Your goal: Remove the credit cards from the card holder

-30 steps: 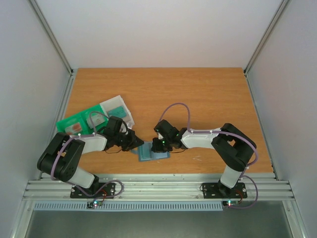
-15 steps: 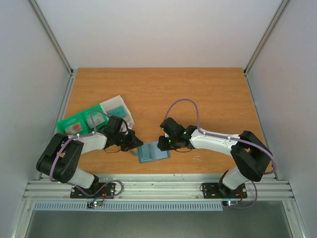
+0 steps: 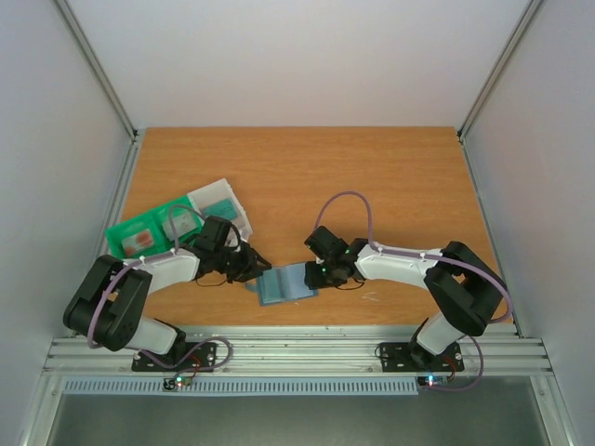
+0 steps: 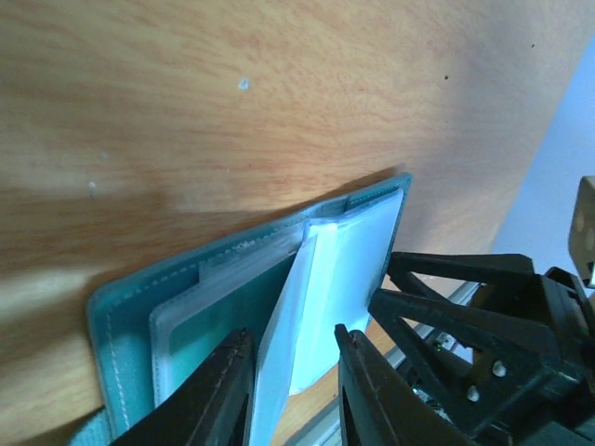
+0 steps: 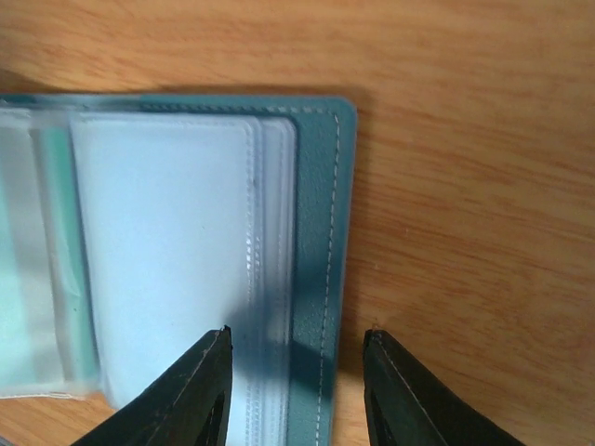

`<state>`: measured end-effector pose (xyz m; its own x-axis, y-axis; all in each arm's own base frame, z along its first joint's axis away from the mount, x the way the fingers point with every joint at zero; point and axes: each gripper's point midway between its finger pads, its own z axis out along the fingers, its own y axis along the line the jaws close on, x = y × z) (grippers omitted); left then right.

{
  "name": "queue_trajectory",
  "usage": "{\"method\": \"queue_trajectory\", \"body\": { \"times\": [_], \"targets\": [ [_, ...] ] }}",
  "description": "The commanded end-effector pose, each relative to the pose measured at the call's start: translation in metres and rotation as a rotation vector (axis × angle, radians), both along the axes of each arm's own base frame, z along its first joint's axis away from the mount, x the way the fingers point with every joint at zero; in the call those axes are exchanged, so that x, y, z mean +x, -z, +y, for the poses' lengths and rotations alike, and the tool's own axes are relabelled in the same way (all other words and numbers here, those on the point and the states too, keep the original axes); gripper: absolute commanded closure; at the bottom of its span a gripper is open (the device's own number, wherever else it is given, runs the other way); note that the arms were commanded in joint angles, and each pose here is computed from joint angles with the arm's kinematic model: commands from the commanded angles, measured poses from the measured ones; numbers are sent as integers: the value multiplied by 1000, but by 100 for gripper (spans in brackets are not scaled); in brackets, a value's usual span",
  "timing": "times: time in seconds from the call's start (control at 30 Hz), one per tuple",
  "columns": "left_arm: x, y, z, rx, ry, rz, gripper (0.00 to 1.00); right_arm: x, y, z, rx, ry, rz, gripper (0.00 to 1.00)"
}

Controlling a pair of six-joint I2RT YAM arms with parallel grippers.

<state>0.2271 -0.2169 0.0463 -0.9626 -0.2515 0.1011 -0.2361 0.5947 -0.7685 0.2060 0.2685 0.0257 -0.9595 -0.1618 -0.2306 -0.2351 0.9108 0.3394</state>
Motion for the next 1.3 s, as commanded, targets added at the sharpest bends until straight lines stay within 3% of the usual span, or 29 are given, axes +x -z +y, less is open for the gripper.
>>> {"method": "queue_trajectory", "body": {
  "times": [0.0,0.47,0.9,1.07,1.27],
  "targets": [
    [-4,-8,-13,-49,24,-31,71,-4,4,4,35,-1,21,61],
    [-4,-30,-61,-103,100,-74,69,-17,1,11,130,8,64,67],
    [0,-26,-54,-20,94,-105,69,-8,-27,-8,103,56,-48,68],
    [-4,-16,-35,104,86,-101,69,-8,-45,0,161,39,-58,71],
    [-6,-6,-34,112,92,-100,69,-11,-48,21,254,16,-13,78]
  ]
}}
